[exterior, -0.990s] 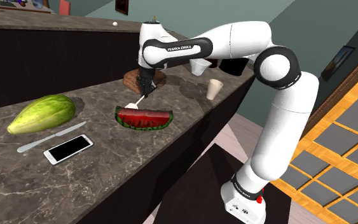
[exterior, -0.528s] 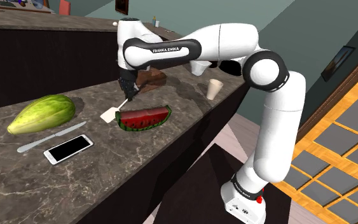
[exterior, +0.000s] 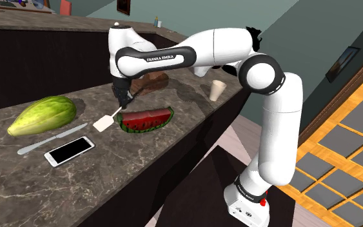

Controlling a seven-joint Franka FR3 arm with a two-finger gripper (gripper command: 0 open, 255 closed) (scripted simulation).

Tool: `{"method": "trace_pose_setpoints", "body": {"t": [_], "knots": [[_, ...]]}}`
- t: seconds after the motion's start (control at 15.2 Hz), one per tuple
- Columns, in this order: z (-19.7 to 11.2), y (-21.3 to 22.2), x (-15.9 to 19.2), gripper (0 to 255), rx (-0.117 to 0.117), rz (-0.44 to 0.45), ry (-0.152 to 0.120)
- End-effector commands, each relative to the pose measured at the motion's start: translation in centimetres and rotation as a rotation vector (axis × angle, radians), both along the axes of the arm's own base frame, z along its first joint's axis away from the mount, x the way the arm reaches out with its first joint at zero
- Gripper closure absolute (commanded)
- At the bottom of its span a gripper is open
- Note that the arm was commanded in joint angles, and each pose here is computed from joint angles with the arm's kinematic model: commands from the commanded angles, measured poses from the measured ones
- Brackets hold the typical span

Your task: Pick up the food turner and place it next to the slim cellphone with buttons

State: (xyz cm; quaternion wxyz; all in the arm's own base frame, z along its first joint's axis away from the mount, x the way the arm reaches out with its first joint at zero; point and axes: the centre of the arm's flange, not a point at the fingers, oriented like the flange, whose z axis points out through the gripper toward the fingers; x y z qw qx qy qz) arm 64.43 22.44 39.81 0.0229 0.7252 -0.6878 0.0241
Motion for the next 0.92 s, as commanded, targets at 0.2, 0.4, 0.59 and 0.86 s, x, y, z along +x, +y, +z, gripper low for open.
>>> {"method": "trace_pose_setpoints", "body": {"t": [0.2, 0.4, 0.59, 0.86], "knots": [[-2.6, 0.0, 0.0, 255, 0.000, 0.000, 0.000], [-4.2, 0.0, 0.0, 255, 0.000, 0.000, 0.000], [-4.8, 0.0, 0.0, 255, 0.000, 0.000, 0.000], [-4.8, 0.0, 0.0, 255, 0.000, 0.000, 0.000]]}}
